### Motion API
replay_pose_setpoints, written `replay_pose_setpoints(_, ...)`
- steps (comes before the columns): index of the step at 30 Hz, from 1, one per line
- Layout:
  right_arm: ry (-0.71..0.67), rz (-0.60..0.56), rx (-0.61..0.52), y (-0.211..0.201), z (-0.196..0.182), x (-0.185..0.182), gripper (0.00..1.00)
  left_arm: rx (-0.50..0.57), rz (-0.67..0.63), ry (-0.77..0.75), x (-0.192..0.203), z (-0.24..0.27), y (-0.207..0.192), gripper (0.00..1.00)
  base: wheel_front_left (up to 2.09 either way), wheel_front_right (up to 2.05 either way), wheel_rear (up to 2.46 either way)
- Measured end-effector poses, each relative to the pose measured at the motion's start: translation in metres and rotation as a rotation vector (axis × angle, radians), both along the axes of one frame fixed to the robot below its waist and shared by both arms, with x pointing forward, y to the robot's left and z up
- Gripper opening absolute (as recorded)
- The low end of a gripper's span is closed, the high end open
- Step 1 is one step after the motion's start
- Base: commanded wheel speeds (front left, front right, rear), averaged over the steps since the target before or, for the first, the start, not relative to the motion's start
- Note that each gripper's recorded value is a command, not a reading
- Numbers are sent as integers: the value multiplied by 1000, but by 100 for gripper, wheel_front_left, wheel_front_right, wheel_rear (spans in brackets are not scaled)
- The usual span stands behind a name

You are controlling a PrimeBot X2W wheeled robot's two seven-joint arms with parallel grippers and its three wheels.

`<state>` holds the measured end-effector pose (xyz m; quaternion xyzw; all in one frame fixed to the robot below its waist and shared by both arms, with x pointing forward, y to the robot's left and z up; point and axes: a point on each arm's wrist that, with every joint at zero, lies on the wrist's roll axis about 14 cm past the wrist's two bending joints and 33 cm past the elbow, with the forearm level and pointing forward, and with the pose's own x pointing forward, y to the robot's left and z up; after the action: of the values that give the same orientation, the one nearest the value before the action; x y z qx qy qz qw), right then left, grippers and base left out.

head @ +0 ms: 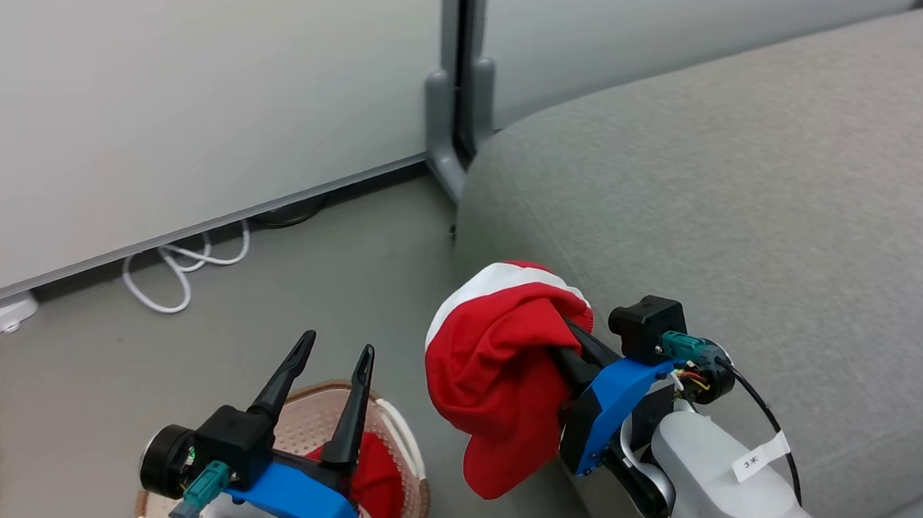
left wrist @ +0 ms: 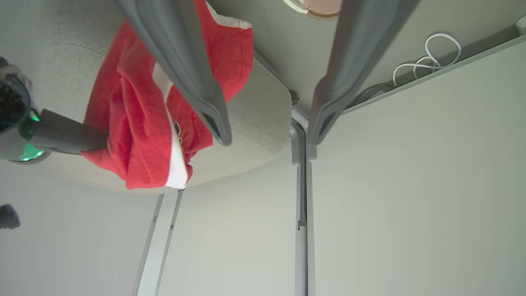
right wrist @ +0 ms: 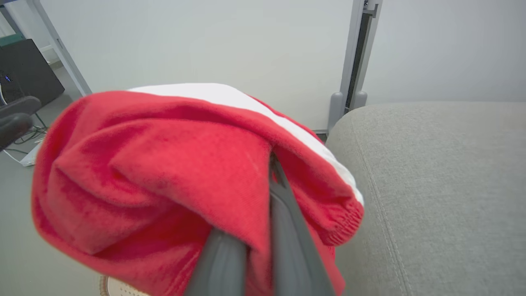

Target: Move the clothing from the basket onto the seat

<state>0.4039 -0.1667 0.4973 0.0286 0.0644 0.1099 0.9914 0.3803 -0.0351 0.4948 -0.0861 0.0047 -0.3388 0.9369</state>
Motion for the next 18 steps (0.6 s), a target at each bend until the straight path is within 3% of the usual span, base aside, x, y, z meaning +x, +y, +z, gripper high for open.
replay_pose_setpoints(18, 29, -238, 10, -80, -13, -40, 0, -5, -264, 26, -16, -11, -81, 100, 0, 0, 0)
